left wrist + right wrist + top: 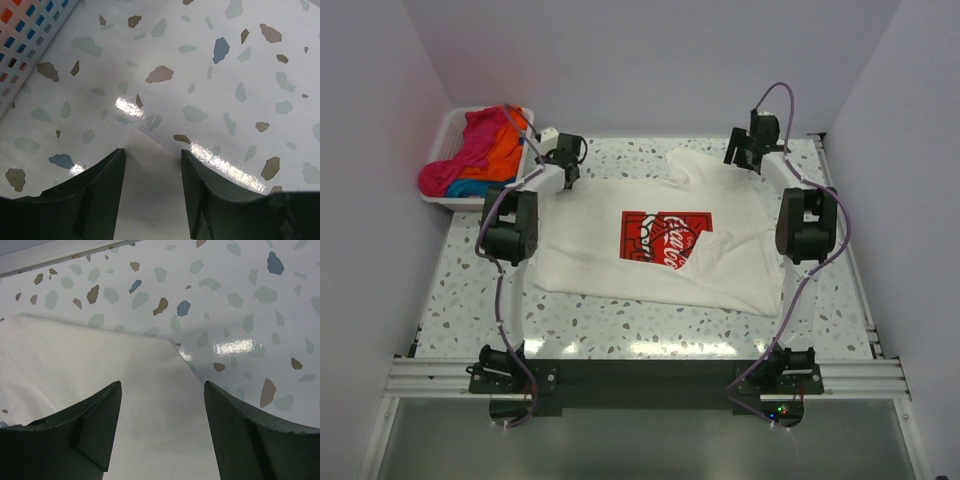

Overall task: Fold and stack the t-shirts
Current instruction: Fold the tshirt

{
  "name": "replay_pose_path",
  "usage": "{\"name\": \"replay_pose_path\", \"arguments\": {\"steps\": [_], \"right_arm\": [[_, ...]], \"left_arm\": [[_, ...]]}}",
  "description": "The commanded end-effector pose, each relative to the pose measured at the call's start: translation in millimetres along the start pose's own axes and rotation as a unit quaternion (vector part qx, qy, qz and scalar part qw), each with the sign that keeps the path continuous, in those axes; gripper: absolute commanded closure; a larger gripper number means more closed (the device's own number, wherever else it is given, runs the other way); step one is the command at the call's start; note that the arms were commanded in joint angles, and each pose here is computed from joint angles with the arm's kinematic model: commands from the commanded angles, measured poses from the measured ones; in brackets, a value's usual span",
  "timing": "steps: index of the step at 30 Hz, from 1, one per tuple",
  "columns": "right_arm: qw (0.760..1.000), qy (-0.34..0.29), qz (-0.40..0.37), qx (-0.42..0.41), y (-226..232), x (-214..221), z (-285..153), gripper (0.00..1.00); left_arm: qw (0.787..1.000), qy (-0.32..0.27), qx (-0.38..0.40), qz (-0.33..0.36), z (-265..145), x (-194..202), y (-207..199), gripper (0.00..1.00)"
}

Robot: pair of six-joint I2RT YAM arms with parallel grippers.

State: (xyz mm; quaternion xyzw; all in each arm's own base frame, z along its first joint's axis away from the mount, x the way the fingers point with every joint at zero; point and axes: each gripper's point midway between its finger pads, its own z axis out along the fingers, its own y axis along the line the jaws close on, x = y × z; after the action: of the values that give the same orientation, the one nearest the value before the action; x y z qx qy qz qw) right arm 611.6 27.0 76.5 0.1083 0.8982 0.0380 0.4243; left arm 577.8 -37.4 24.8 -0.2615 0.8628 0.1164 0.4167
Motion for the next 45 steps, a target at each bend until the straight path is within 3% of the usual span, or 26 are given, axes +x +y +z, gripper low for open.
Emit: {"name": "replay_pose_path", "arguments": {"steps": [1, 19, 30, 36, 45], "right_arm": [[1.000, -0.020, -0.005, -0.009, -4.2, -17.9, 3.3, 0.29], [1.000, -0.008, -0.018, 0.001, -10.4, -16.4, 23.0, 0.26], [1.000, 0.019, 0.003, -0.014, -5.4, 3.3, 36.2, 0.26], [0.999, 0.028, 0.019, -0.033, 2.5, 10.6, 42.7, 0.33], [0.998, 0.031, 0.031, -0.053, 15.1, 15.1, 50.3, 0.46]], "left_arm": [[0.999, -0.047, 0.007, -0.020, -12.8, -42.6, 4.6, 0.47], [0.999, -0.045, 0.021, -0.003, 4.8, -48.1, 2.2, 0.46], [0.999, -0.034, 0.035, -0.005, 11.7, -41.1, -2.5, 0.55], [0.999, -0.028, 0.036, -0.006, 13.0, -37.3, -1.3, 0.64], [0.999, -0.021, 0.039, -0.008, 15.5, -32.3, -2.0, 0.69]]}}
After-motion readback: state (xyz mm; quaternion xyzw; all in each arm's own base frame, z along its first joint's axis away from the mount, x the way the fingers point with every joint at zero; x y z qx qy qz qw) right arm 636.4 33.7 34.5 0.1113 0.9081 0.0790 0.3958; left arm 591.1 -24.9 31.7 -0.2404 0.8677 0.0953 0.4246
